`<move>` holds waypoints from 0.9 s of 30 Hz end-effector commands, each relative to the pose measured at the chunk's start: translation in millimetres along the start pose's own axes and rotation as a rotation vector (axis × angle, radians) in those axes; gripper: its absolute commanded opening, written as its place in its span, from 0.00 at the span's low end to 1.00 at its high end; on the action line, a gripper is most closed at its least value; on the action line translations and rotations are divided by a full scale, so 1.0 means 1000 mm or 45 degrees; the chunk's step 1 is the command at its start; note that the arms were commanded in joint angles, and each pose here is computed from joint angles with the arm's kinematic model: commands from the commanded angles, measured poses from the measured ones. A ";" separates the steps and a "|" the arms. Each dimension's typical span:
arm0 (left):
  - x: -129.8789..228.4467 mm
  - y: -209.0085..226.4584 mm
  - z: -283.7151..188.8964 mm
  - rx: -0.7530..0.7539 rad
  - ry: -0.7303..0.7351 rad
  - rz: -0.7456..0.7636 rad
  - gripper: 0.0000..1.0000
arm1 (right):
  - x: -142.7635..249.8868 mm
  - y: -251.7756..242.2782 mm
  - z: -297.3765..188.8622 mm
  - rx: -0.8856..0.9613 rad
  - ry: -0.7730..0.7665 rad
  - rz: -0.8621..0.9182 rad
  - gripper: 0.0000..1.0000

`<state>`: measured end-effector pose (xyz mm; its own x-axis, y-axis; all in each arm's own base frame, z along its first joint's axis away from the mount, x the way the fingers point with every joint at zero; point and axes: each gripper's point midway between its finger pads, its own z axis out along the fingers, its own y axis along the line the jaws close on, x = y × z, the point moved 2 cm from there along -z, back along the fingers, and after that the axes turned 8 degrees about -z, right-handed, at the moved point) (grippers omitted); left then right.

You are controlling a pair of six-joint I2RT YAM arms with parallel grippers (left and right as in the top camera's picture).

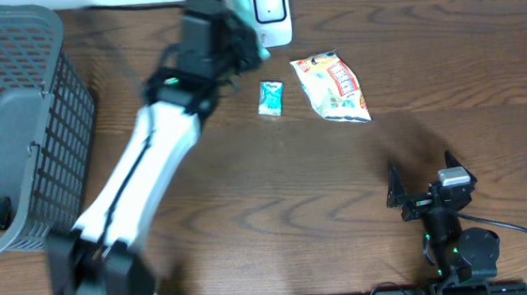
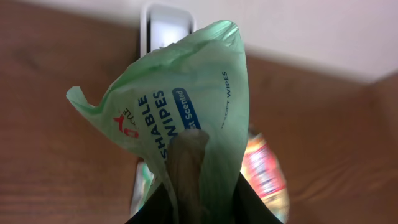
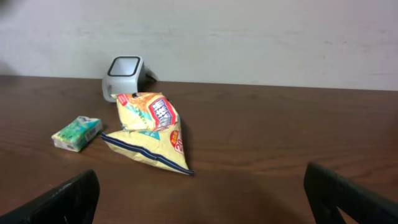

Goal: Scan the item barcode
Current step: 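Carry the wipes pack to the scanner and set it down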

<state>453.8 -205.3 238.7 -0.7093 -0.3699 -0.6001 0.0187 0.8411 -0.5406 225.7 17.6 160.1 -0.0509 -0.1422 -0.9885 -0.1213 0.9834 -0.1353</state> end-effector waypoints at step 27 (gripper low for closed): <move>0.030 0.079 0.053 -0.375 0.167 0.294 0.75 | 0.000 0.002 0.000 -0.007 -0.001 0.022 0.99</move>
<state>459.7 -184.1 92.3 -0.8580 -0.1188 -0.4998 -0.0238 0.9811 -0.1923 225.7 17.6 160.0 -0.0512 -0.1422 -0.9885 -0.1214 0.9834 -0.1352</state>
